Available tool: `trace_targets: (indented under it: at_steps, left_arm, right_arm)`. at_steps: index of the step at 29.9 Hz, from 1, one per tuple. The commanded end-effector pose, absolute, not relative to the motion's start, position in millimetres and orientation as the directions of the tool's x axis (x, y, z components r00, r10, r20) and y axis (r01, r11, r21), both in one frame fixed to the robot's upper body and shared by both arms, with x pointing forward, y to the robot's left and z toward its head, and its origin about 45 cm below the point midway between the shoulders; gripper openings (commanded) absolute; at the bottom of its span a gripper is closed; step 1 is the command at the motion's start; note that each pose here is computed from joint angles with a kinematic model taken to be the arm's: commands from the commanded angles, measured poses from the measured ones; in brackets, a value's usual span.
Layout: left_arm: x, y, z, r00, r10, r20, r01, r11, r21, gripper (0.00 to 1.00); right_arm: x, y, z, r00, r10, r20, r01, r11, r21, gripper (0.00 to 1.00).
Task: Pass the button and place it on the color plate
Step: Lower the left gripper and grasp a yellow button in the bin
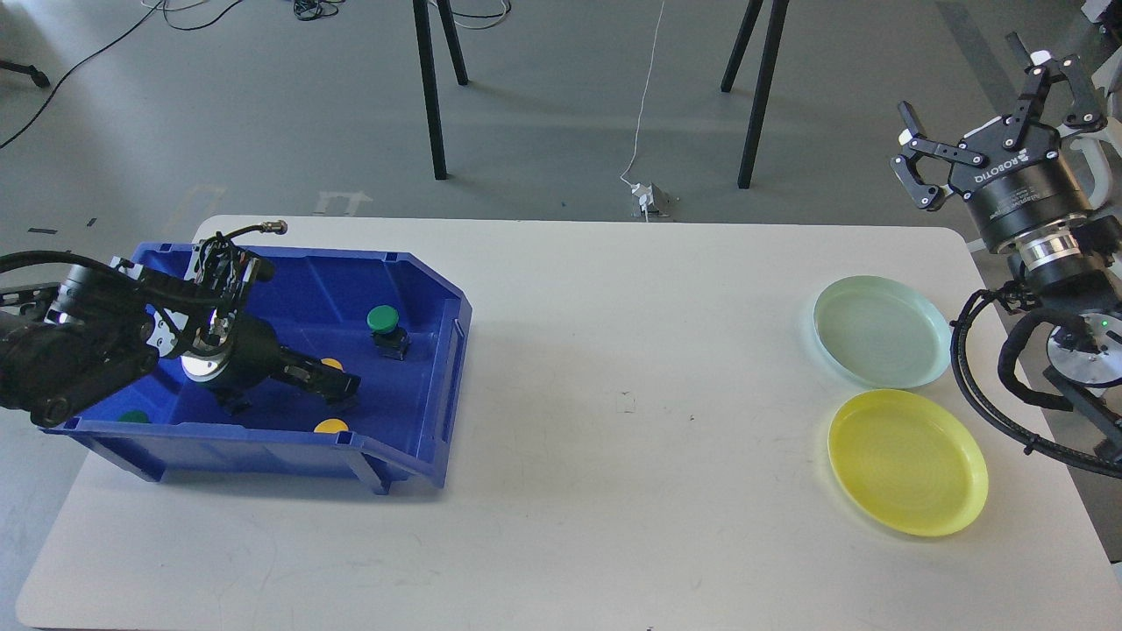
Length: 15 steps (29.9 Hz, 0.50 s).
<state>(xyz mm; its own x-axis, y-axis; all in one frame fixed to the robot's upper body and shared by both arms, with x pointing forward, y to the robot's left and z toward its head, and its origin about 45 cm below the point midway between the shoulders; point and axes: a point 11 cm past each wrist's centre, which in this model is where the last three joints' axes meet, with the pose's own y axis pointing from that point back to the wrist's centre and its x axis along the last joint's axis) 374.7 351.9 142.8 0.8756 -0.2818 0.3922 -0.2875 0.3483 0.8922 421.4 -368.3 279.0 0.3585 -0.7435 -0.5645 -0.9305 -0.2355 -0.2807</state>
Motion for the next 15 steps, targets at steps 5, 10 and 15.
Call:
trace_targets:
  at_steps: [5, 10, 15]
  left_arm:
    - [375.6, 351.5, 143.5, 0.872, -0.282, 0.399, -0.293, 0.351, 0.889, 0.49]
    - [374.8, 350.8, 142.8, 0.873, -0.283, 0.398, -0.291, 0.353, 0.889, 0.4]
    - [375.9, 349.0, 143.9, 0.871, -0.284, 0.401, -0.292, 0.356, 0.888, 0.32]
  right_arm:
    - [419.9, -369.1, 275.8, 0.353, -0.744, -0.567, -0.933, -0.234, -0.274, 1.0]
    - [419.6, -369.3, 275.1, 0.352, -0.744, -0.568, -0.933, -0.233, -0.272, 1.0]
    - [418.3, -370.9, 273.3, 0.347, -0.746, -0.569, -0.935, -0.23, -0.269, 1.0]
